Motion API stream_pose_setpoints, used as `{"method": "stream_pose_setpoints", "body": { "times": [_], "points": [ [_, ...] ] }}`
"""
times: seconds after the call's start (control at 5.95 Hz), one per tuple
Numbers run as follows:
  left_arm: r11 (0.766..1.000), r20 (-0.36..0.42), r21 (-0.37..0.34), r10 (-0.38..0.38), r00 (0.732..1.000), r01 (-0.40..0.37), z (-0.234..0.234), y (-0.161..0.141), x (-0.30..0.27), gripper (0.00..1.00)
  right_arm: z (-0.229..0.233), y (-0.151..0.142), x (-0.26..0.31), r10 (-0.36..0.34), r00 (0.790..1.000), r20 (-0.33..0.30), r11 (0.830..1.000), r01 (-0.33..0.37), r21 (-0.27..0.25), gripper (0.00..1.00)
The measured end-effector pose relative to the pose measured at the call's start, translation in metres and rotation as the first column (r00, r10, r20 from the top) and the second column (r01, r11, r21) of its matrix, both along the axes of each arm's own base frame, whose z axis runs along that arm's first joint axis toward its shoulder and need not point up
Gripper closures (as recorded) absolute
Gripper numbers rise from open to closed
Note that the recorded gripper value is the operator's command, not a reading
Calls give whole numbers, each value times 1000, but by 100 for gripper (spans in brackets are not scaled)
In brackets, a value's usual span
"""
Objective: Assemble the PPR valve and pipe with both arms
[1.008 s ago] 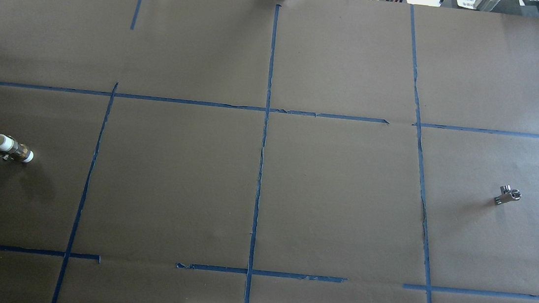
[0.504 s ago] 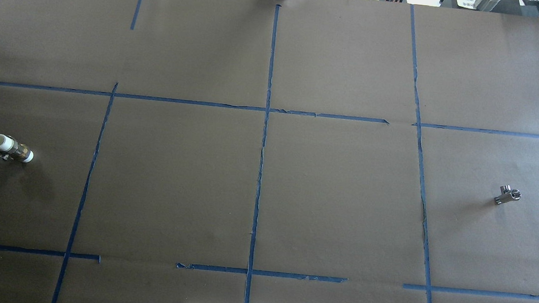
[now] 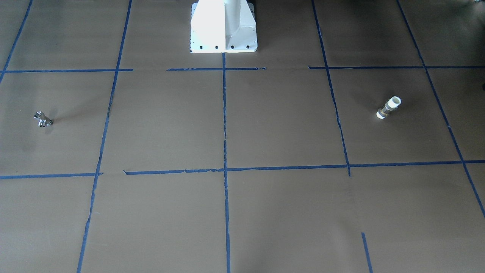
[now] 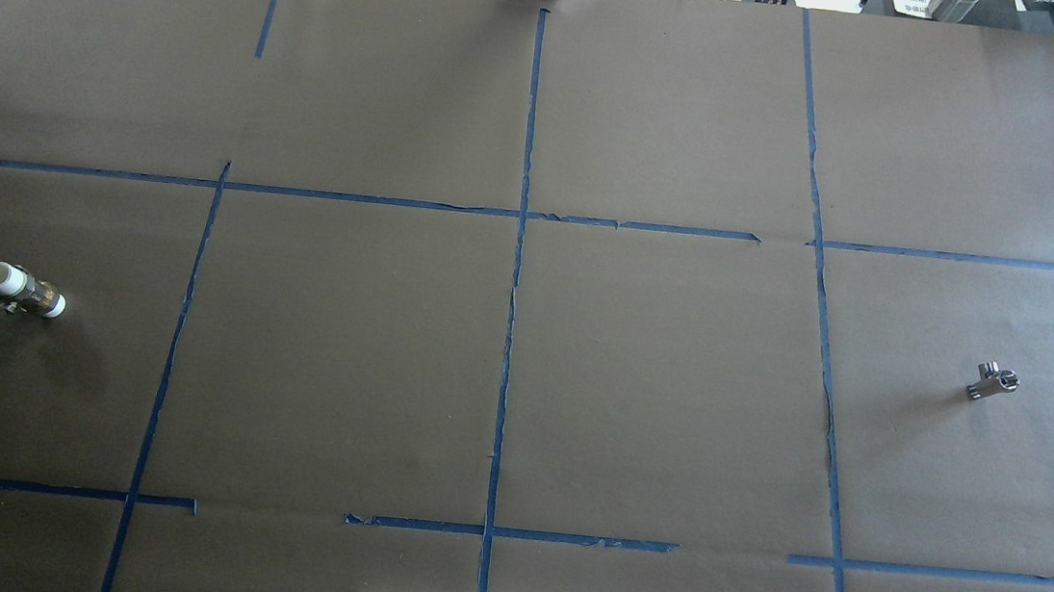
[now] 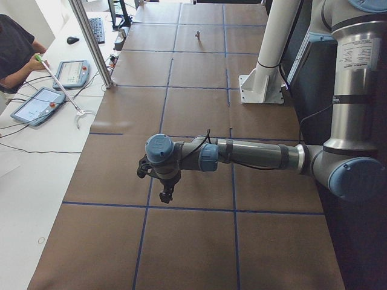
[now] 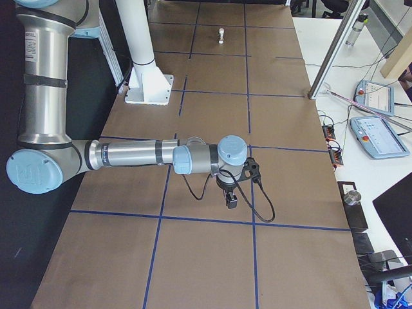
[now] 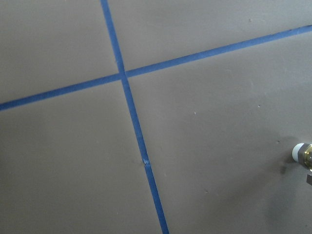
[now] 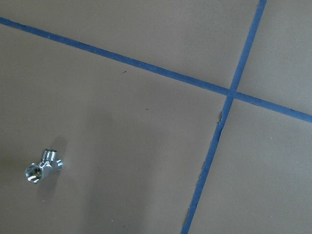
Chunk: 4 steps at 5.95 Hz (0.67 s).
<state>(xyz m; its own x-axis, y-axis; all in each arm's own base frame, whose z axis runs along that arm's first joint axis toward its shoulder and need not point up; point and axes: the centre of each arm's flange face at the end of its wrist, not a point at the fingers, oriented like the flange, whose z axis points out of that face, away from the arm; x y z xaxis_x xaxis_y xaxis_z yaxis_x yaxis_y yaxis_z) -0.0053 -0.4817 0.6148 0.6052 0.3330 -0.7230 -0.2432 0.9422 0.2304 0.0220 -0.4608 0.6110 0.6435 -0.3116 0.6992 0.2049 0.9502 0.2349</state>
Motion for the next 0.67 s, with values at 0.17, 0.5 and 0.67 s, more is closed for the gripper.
{"method": "stream_pose_setpoints", "body": {
  "times": [0.17,0.5,0.67],
  "points": [
    [999,-3,13,38,999,-38,-13,-4,26,0,-1,0,-4,3,1000,7,1000,-3,-12,0],
    [1000,-23,-24,5,1000,-6,-70,-3,100,0,-5,1,-17,12,1000,18,1000,-12,29,0],
    [997,-39,-74,-40,998,37,-90,4,134,0,-3,6,-24,0,1000,23,997,-2,80,0]
  ]
}}
